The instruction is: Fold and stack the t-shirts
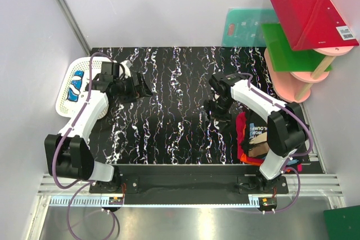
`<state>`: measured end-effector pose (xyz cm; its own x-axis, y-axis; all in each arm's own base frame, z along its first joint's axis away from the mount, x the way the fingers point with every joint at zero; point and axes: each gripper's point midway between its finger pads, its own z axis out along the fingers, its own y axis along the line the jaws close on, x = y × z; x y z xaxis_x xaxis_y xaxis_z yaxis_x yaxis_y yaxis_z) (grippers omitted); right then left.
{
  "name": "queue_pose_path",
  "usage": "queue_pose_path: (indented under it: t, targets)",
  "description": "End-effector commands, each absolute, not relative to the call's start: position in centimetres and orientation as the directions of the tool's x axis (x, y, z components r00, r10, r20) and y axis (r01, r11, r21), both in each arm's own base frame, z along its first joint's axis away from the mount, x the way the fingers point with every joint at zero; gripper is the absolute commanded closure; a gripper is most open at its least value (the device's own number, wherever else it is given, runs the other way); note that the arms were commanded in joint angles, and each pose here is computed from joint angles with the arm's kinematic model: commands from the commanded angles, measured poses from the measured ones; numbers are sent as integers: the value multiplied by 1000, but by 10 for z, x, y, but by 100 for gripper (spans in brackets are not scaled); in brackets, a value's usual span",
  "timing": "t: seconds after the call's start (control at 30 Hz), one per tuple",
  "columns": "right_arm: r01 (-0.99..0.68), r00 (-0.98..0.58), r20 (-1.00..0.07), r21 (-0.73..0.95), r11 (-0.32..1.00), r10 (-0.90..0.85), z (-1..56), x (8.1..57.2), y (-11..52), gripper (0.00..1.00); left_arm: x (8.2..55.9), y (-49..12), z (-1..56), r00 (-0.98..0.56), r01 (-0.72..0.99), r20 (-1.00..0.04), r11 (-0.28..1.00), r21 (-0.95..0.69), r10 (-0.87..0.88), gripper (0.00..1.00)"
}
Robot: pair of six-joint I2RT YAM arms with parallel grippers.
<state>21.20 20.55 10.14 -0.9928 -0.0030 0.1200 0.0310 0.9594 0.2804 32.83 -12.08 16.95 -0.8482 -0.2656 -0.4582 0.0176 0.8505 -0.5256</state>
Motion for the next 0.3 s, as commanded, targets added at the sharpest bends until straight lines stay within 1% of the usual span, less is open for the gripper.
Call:
queue_pose_path:
  t: [0.0,0.13,0.27]
  targets:
    - [-16,-998,55,329,944,-36,118,221,215,23,341,-131,192,-821,83,-507,826,-558,-261,1]
    - [-23,-997,61,335,942,-46,117,224,218,21,339,-133,193,-822,95,-510,822,-562,-254,1]
    - [-31,-997,57,338,941,-53,117,227,221,20,342,-131,200,-805,127,-545,831,-542,-233,1]
